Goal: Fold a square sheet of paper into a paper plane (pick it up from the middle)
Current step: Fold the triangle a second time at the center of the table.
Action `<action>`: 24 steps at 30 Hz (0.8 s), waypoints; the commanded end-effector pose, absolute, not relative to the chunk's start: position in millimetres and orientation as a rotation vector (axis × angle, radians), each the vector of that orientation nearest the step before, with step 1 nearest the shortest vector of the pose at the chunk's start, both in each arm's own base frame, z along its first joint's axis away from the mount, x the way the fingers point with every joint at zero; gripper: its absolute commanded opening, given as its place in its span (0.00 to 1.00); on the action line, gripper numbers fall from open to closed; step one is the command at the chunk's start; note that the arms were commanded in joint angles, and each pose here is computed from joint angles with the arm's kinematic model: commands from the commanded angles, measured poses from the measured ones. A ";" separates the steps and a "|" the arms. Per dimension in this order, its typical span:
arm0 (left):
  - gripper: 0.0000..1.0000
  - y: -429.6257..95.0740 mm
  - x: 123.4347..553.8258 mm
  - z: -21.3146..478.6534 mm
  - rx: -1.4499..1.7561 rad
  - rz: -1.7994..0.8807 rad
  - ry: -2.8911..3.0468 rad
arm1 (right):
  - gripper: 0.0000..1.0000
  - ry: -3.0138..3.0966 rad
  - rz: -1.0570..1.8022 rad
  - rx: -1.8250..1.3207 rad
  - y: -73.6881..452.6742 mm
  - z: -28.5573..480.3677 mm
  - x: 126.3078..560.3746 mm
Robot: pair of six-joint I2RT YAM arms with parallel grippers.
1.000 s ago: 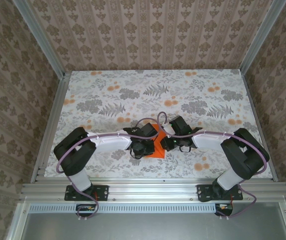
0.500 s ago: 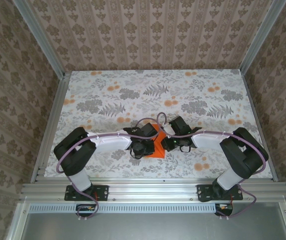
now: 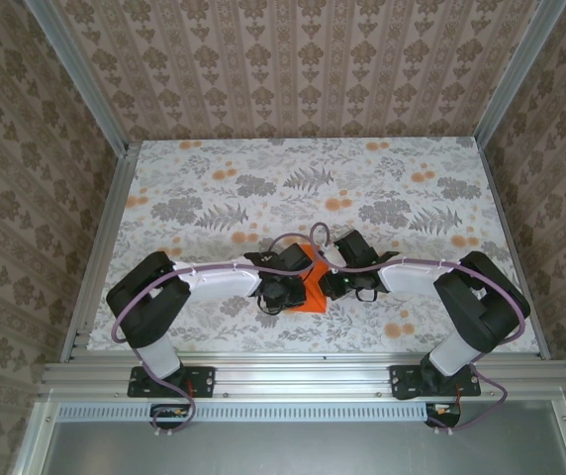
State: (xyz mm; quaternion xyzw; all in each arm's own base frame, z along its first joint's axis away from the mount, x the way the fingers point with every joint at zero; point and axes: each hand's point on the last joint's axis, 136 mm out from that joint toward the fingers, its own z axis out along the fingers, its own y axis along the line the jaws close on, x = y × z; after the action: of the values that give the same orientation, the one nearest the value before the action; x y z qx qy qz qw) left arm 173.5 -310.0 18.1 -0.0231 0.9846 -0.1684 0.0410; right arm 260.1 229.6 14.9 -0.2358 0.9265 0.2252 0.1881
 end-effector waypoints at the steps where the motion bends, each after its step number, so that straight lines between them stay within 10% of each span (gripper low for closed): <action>1: 0.19 -315.7 182.6 42.6 -0.031 -0.551 2.948 | 0.11 2.659 0.606 -0.650 222.4 4.2 255.2; 24: 0.11 -352.1 228.3 56.1 -0.306 -1.024 2.736 | 0.11 2.653 0.630 -0.649 224.7 4.3 254.1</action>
State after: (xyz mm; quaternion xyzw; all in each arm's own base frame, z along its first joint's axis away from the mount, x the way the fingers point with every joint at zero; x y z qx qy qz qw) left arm 226.4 -349.6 60.6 -0.0894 0.9308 -0.3375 0.1082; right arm 260.1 229.8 15.1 -0.2359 0.9263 0.2257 0.1883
